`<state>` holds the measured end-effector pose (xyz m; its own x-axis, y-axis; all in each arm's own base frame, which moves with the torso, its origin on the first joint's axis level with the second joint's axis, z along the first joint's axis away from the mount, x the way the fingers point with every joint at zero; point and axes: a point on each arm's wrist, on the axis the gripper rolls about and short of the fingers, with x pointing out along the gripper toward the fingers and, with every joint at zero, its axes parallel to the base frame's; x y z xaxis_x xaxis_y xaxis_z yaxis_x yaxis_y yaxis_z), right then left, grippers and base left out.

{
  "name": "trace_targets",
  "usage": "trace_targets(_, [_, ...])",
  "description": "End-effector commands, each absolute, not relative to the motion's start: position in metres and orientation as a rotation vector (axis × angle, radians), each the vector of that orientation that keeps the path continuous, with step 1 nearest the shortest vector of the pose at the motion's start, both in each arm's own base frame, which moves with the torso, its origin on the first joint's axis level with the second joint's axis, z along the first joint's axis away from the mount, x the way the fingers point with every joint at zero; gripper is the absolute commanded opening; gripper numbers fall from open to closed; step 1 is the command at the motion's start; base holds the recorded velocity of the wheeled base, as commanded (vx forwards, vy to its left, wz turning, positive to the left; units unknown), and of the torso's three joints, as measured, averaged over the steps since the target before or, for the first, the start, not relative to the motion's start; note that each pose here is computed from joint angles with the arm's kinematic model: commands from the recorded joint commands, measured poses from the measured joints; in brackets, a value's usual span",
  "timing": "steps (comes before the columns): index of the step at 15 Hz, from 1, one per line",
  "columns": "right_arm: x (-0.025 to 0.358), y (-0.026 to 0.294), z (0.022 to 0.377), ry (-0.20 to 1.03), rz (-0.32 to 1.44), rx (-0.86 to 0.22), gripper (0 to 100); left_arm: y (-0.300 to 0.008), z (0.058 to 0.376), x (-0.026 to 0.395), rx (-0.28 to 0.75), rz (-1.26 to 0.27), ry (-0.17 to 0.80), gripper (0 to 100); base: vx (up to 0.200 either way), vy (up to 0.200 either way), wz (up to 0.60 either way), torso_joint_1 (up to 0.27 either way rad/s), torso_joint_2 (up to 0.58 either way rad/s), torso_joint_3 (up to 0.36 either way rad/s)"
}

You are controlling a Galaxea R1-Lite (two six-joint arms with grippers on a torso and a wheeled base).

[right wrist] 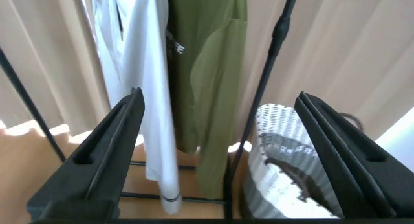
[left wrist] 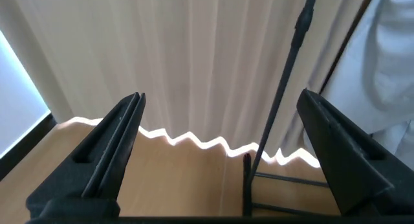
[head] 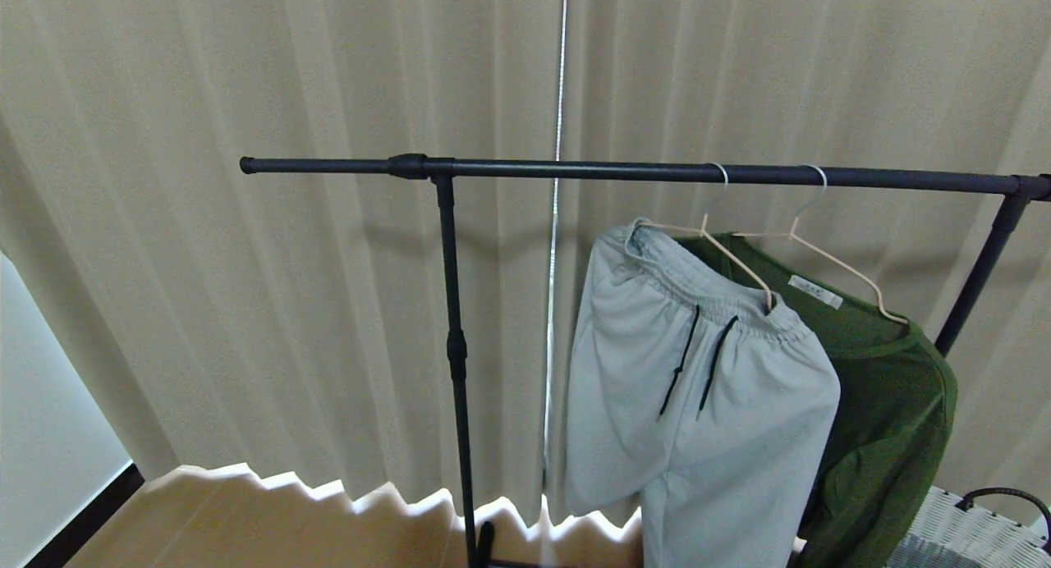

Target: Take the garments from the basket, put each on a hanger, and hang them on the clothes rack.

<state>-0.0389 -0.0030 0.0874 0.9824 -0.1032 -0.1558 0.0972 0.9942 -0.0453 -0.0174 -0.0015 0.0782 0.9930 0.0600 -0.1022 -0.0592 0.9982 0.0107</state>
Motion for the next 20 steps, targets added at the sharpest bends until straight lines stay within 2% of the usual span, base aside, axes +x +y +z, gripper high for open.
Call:
trace_targets(1, [-0.039, -0.003, 0.087, 0.157, -0.094, -0.025, 100, 0.000, 0.078, -0.018, 0.021, -0.041, 0.093, 100, 0.000, 0.000, 0.00, 0.000, 0.00, 0.000])
trace_targets(3, [-0.039, -0.003, 0.087, 0.158, -0.092, -0.012, 100, 0.001, 0.078, -0.019, 0.017, -0.033, 0.086, 100, 0.000, 0.000, 0.00, 0.000, 0.00, 0.000])
trace_targets(6, [-0.036, -0.003, 0.084, 0.144, -0.088, 0.001, 100, 0.000, 0.076, -0.024, 0.026, 0.006, 0.015, 100, 0.000, 0.000, 0.00, 0.000, 0.00, 0.000])
trace_targets(8, [-0.024, -0.002, 0.076, 0.017, -0.052, 0.002, 100, 0.001, 0.076, -0.023, 0.015, 0.063, 0.002, 100, 0.000, 0.000, 0.00, 0.000, 0.00, 0.000])
trace_targets(13, [-0.024, -0.001, 0.076, 0.020, -0.009, -0.002, 100, 0.001, 0.076, -0.023, -0.037, 0.066, -0.003, 100, 0.000, 0.000, 0.00, 0.000, 0.00, 0.000])
trace_targets(20, [-0.024, -0.001, 0.076, 0.018, -0.011, 0.003, 100, 0.001, 0.076, -0.023, -0.038, 0.063, -0.003, 100, 0.000, 0.000, 0.00, 0.000, 0.00, 0.000])
